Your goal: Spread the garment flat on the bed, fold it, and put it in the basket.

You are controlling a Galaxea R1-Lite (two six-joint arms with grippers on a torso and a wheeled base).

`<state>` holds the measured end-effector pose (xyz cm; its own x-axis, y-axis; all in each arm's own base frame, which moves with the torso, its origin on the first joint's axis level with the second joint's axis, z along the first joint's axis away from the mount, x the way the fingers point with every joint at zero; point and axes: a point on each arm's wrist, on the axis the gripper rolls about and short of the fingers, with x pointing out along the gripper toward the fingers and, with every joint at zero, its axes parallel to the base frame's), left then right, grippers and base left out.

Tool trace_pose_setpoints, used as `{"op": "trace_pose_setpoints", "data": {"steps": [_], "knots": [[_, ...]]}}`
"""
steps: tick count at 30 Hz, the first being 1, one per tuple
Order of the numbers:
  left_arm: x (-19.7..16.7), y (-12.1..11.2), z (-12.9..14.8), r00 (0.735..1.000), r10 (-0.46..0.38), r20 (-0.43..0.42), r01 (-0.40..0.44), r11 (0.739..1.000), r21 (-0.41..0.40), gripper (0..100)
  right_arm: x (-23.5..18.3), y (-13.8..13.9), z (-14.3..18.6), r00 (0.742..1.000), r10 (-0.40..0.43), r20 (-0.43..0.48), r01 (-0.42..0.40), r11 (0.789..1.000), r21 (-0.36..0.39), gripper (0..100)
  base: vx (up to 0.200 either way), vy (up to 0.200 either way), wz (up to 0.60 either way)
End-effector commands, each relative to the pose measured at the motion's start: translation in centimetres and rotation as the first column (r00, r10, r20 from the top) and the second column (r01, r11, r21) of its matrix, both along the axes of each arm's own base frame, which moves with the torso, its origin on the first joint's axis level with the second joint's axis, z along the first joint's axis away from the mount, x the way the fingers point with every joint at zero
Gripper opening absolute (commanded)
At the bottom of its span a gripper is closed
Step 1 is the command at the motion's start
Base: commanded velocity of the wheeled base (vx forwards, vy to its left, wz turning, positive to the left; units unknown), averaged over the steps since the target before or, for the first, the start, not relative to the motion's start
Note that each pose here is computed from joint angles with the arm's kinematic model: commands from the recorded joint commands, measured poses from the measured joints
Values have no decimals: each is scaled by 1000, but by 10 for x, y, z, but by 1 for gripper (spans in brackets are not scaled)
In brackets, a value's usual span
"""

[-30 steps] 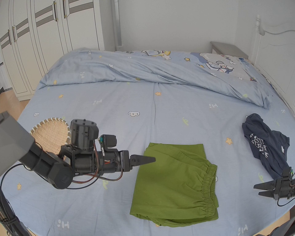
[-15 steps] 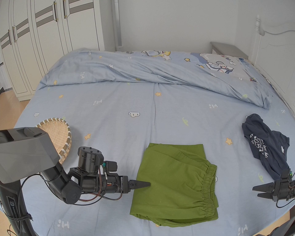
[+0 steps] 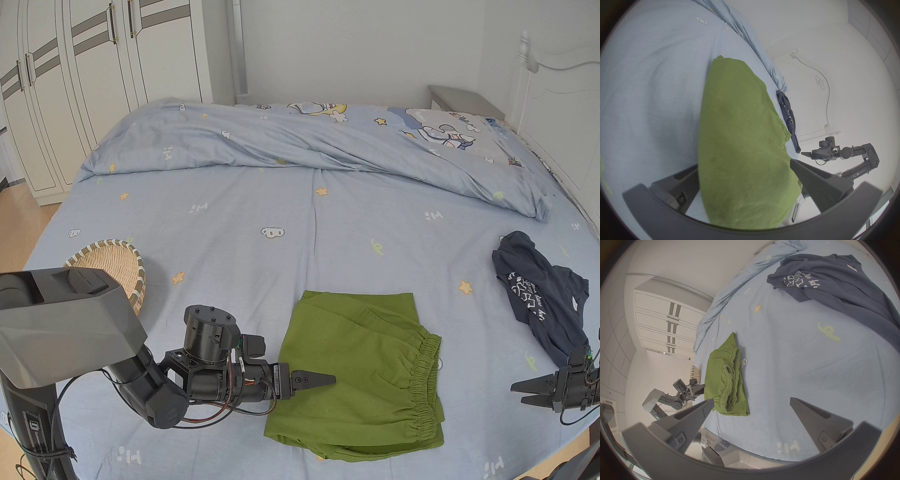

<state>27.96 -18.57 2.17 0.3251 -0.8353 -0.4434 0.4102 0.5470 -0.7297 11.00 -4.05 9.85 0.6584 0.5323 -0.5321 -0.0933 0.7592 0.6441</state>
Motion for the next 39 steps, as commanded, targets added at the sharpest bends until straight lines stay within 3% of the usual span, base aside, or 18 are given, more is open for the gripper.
{"op": "trace_pose_setpoints", "data": {"steps": [1,5,6,19,23,29,32,36,39], "knots": [[1,-9,0,1000,-3,17,3,1000,2,100,0,0,0,1000,2,4,-2,1000,-2,100,0,0,0],[0,-11,1,1000,-2,17,2,1000,6,100,0,0,-1,1000,2,8,-2,1000,-4,100,0,0,0],[-2,-13,1,1000,-7,13,7,1000,4,0,0,0,-1,1000,0,8,0,1000,-4,100,0,0,0],[-8,-19,3,1000,18,-3,-18,999,32,0,0,0,-1,1000,2,10,-2,1000,-5,100,0,0,0],[6,0,42,997,69,-18,-68,995,73,0,-1,0,-2,1000,2,8,-2,1000,-4,100,0,0,0],[11,14,86,998,63,20,-65,988,139,0,-1,0,-2,1000,1,7,-1,1000,-3,100,0,0,0],[6,21,116,995,43,93,-57,986,156,0,0,0,-2,1000,0,8,0,1000,-5,100,0,0,0],[7,39,130,974,22,226,-64,981,182,0,0,1,-2,1000,4,2,-4,1000,-2,100,0,0,0],[2,49,143,964,40,264,-86,982,168,0,0,1,-2,1000,4,3,-4,1000,-3,100,0,0,0]]}}
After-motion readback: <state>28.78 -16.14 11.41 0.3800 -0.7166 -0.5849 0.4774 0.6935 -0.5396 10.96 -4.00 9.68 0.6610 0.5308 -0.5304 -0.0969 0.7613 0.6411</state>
